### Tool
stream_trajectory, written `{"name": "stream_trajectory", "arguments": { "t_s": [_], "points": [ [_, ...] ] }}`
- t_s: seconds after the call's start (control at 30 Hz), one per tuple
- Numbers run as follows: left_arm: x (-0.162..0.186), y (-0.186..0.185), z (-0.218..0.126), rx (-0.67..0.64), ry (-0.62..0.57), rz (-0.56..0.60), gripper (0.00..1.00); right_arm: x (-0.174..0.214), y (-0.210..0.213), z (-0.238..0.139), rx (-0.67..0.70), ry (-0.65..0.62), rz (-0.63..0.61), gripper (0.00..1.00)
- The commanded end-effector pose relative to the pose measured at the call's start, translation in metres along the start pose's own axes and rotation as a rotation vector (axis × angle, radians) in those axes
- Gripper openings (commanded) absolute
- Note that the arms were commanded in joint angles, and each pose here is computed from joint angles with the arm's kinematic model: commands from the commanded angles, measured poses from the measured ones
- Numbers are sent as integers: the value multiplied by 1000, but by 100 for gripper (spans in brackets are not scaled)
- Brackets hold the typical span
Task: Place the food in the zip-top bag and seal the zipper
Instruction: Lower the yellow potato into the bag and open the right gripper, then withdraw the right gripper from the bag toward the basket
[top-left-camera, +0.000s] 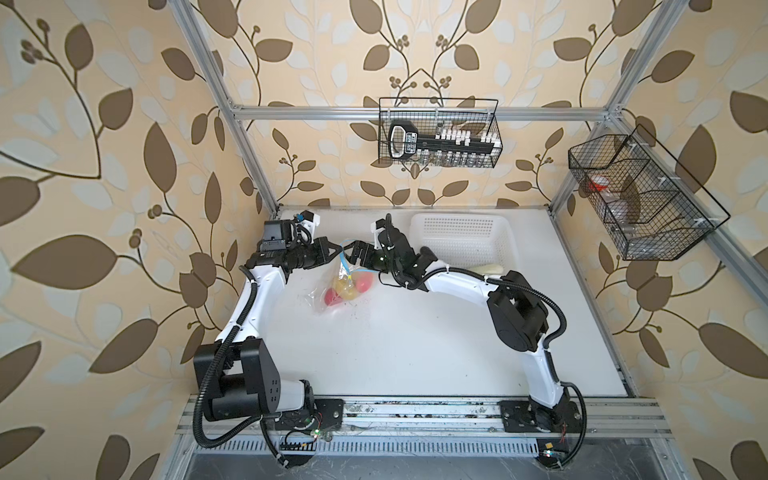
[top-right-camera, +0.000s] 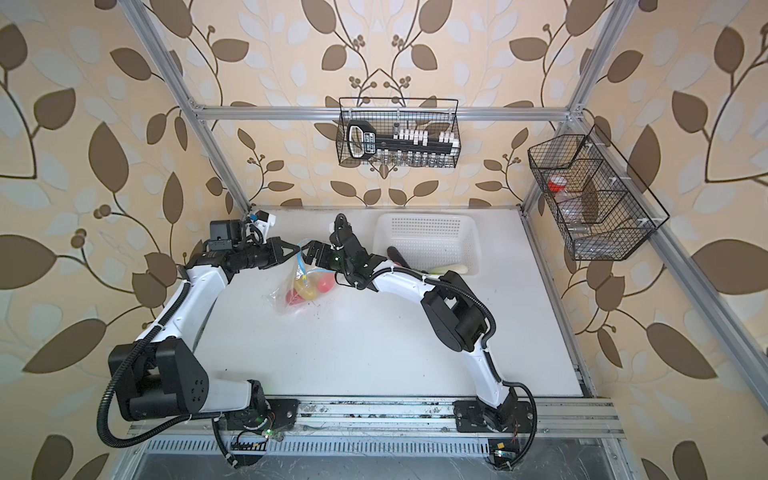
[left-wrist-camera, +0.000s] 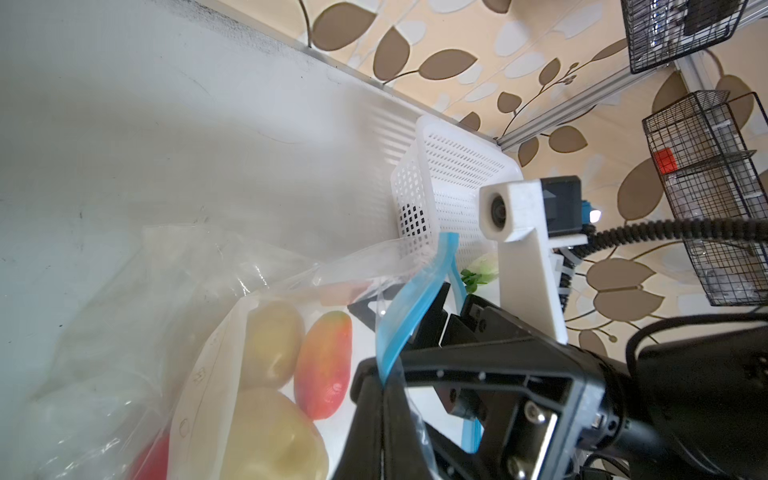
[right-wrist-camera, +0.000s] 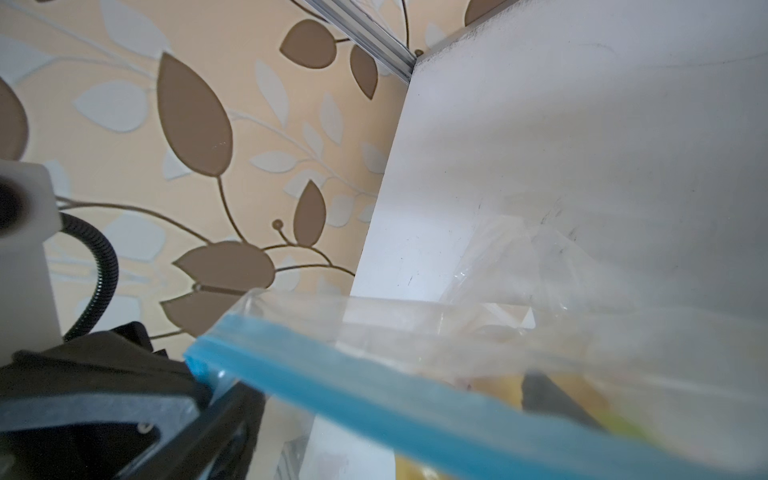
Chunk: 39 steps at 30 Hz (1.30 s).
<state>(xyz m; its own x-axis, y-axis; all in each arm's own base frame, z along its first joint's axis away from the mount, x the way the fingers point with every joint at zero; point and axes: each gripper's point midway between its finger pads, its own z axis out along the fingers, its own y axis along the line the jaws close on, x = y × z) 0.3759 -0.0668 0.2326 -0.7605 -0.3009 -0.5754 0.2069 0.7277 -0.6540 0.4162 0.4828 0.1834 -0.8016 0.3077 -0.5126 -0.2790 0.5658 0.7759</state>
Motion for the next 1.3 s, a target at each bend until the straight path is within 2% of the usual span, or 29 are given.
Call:
{"name": "stream_trajectory", "arguments": {
  "t_s": [0.0, 0.3, 0.53, 0.93, 1.07, 1.27],
  "points": [
    [-4, 0, -1, -5, -17, 30, 0, -4, 25, -2, -44, -12, -12, 91],
    [-2, 1, 0, -5, -17, 32, 0, -20, 32, -19, -9, -58, -35, 77],
    [-1, 2, 0, -10, -18, 36, 0, -33, 41, -37, -22, -91, -34, 75],
    [-1, 1, -1, -10, -20, 36, 0, -56, 50, -71, -36, -145, -58, 76],
    [0, 2, -1, -11, -17, 36, 0, -64, 37, -79, 14, -137, -67, 80],
    [1, 3, 0, -11, -14, 34, 0, -86, 15, -108, 91, -197, -68, 90]
  ]
}}
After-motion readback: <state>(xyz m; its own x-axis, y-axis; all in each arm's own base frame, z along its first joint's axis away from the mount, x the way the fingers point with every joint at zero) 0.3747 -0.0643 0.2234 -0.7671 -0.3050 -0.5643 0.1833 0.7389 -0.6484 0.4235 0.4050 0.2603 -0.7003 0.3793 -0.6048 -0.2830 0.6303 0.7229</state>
